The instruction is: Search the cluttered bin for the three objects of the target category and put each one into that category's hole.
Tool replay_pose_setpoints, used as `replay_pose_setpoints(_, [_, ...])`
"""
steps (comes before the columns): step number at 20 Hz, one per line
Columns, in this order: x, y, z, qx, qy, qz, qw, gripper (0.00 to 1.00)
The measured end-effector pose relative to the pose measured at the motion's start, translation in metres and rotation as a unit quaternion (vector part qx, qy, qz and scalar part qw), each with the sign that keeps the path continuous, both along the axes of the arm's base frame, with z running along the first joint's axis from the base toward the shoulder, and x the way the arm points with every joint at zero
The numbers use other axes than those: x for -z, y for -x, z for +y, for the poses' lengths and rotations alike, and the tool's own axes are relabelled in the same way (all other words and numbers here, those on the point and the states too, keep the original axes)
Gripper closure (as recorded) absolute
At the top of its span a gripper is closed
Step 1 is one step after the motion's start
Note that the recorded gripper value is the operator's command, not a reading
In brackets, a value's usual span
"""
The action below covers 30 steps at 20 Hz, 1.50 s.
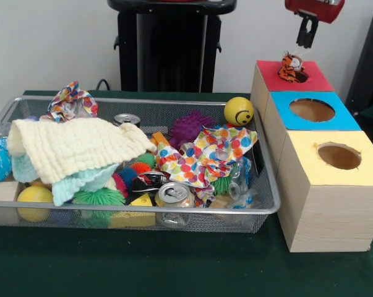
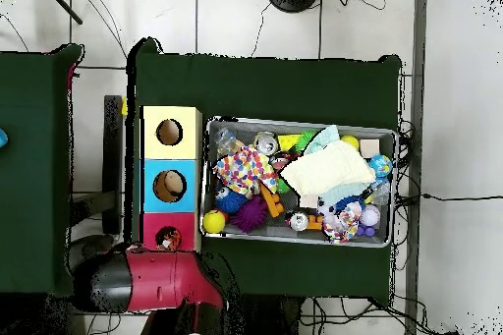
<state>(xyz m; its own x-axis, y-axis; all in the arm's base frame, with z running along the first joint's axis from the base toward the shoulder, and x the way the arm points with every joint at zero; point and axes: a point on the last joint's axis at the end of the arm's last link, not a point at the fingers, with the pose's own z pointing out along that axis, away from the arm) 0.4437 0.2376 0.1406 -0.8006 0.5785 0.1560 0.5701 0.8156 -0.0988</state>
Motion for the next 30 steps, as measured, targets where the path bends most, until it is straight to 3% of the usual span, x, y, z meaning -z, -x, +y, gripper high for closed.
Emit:
replay_pose_setpoints(7, [-0.021, -0.004, -0.006, 0.005, 0.007, -0.027, 0.9996, 1.00])
replay_pose_setpoints(10, [-0.022, -0.005, -0.009, 0.008, 0.009, -0.027, 0.9996, 1.00])
replay_pose_setpoints(20, [-0.010, 0.003, -0.019, 0.009, 0.026, -0.017, 0.9995, 1.00])
replay_pose_setpoints(30, [0.011, 0.004, -0.025, 0.001, 0.038, -0.028, 0.9989, 1.00])
